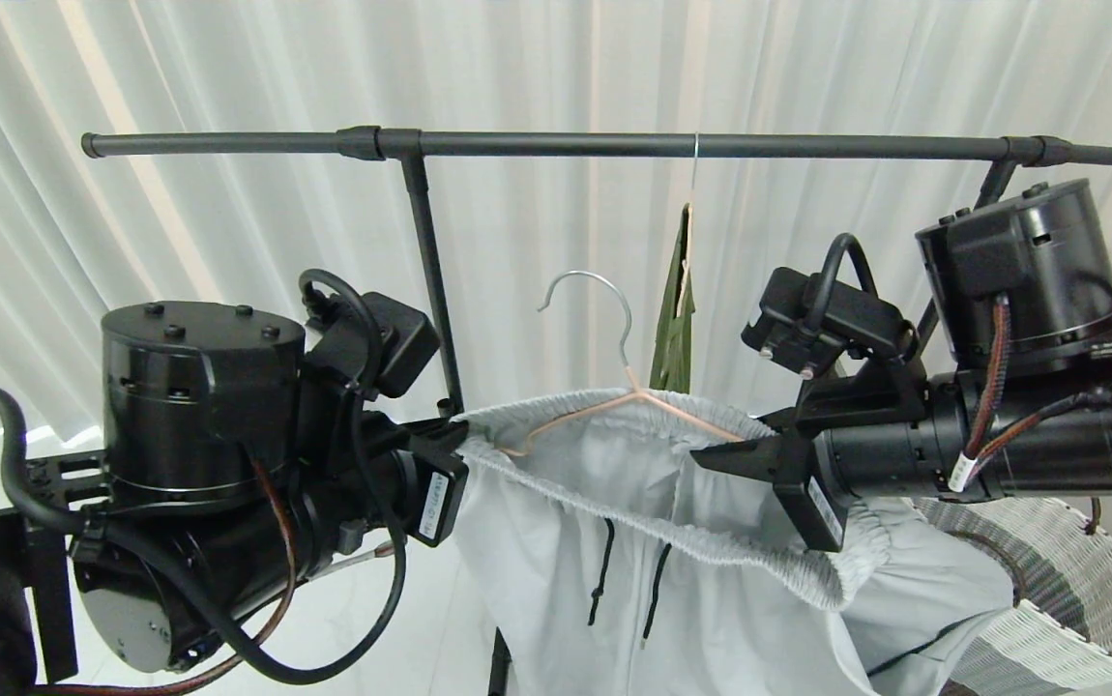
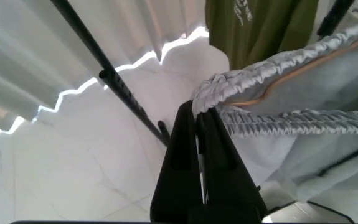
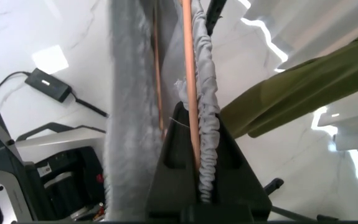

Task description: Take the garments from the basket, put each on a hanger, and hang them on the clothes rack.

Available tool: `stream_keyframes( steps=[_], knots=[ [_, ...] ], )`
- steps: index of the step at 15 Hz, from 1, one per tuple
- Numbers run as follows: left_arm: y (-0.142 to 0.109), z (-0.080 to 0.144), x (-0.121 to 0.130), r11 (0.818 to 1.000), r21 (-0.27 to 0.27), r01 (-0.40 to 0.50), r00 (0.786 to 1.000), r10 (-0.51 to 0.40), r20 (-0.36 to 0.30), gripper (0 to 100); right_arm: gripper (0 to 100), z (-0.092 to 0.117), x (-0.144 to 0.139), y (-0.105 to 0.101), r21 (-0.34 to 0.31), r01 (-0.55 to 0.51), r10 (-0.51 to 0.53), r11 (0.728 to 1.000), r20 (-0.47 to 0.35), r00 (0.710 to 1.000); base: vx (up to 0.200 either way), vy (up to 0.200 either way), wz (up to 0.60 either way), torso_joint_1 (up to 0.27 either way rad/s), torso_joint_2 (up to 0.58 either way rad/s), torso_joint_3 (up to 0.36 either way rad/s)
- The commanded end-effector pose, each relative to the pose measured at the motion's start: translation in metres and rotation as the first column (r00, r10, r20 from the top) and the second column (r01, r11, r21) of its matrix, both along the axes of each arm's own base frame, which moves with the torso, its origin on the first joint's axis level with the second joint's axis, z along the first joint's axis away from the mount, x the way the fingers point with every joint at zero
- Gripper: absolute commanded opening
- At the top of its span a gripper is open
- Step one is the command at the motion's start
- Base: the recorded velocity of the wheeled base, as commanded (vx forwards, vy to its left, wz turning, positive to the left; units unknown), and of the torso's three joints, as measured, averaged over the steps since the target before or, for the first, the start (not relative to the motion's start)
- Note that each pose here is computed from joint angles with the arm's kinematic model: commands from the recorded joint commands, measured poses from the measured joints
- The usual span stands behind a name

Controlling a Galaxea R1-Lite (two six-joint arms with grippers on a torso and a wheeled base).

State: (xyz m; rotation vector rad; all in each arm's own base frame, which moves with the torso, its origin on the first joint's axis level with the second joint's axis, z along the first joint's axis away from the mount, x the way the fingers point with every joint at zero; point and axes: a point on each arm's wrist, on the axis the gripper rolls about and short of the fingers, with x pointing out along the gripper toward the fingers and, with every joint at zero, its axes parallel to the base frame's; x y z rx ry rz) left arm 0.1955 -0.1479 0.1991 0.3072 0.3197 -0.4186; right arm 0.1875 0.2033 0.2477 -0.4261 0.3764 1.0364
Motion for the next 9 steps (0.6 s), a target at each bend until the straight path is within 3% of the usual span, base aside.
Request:
stream_keyframes(
  steps=[1, 2, 9],
  knots=[
    [-0.004, 0.002, -0.005, 1.000, -0.006, 0.028, 1.000, -0.028, 0.006, 0, 0, 0.003, -0.001, -0.001, 0.007, 0.002, -0.002, 1.000, 0.006, 1.000, 0.000, 0.000, 0.00, 0.000, 0.00, 0.000],
    [-0.003, 0.002, -0.006, 1.000, -0.007, 0.028, 1.000, -0.028, 0.007, 100, 0, 0.003, -0.001, -0.002, 0.008, 0.004, -0.004, 1.000, 0.008, 1.000, 0.000, 0.000, 0.00, 0.000, 0.00, 0.000],
    [0.027, -0.005, -0.041, 0.999, -0.005, 0.035, 0.999, -0.035, 0.014, 100, 0, 0.008, -0.001, -0.014, -0.003, 0.090, -0.090, 0.996, 0.038, 0.995, 0.000, 0.000, 0.00, 0.000, 0.00, 0.000]
  ],
)
